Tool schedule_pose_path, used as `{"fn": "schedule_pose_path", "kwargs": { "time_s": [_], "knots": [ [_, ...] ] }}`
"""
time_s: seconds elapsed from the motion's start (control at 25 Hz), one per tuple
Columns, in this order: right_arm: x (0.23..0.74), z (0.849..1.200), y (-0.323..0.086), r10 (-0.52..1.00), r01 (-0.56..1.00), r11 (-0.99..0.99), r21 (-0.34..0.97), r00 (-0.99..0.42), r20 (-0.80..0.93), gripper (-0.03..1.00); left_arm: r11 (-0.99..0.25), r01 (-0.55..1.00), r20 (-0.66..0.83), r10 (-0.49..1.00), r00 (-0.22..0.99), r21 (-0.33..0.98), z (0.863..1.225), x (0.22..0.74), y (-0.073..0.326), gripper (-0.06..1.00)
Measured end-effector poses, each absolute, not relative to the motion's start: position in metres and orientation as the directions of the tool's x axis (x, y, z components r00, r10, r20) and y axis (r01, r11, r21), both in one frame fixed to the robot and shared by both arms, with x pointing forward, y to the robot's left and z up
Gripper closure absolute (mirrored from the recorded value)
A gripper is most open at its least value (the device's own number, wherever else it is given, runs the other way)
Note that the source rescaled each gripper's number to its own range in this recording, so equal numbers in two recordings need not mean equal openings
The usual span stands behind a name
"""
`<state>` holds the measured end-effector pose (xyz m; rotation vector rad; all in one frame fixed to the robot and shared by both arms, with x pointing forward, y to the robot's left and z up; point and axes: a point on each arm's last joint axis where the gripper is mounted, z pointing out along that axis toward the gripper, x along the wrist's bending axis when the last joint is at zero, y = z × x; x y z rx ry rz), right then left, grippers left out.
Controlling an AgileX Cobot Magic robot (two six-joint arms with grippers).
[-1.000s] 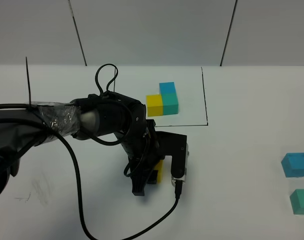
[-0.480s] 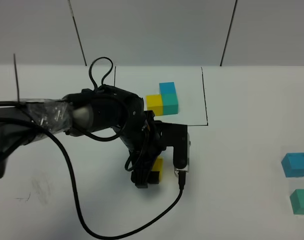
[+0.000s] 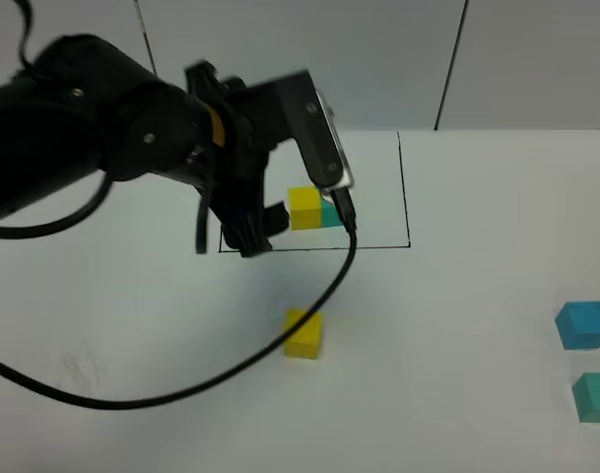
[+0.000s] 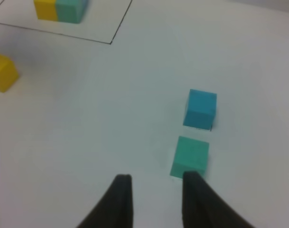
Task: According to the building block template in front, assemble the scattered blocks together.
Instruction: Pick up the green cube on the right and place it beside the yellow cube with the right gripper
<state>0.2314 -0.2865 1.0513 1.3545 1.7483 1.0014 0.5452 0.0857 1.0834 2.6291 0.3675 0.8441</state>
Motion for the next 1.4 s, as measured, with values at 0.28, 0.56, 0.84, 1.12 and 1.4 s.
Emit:
{"fn": "schedule_pose_path", "kwargs": {
  "time_s": [0.28,0.56,0.84,1.12,1.4],
  "knots": [
    [0.231,1.051,-0.287,0.976,0.435,0.155,0.887,-0.209,-0.067,0.97,-0.845,0.311,0.699,0.535,0.474,0.436,1.172,0.508,0.155,-0.03],
    [0.231,1.051,-0.287,0.976,0.435,0.155,0.887,-0.209,-0.067,0.97,-0.709,0.51,0.71,0.662,0.242,0.487,1.221,0.449,0.221,0.0],
    [0.231,1.051,-0.287,0.976,0.435,0.155,0.887,-0.209,-0.067,0.97,-0.599,0.473,0.634,0.766,0.104,0.646,1.259,0.377,0.278,0.03],
    [0.231,1.051,-0.287,0.976,0.435,0.155,0.887,-0.209,-0.067,0.97,-0.542,0.277,0.525,0.84,0.141,0.793,1.272,0.285,0.335,0.05],
    [0.231,1.051,-0.287,0.976,0.435,0.155,0.887,-0.209,-0.067,0.97,-0.494,0.216,0.47,0.869,0.153,0.842,1.255,0.232,0.355,0.06]
  ]
}}
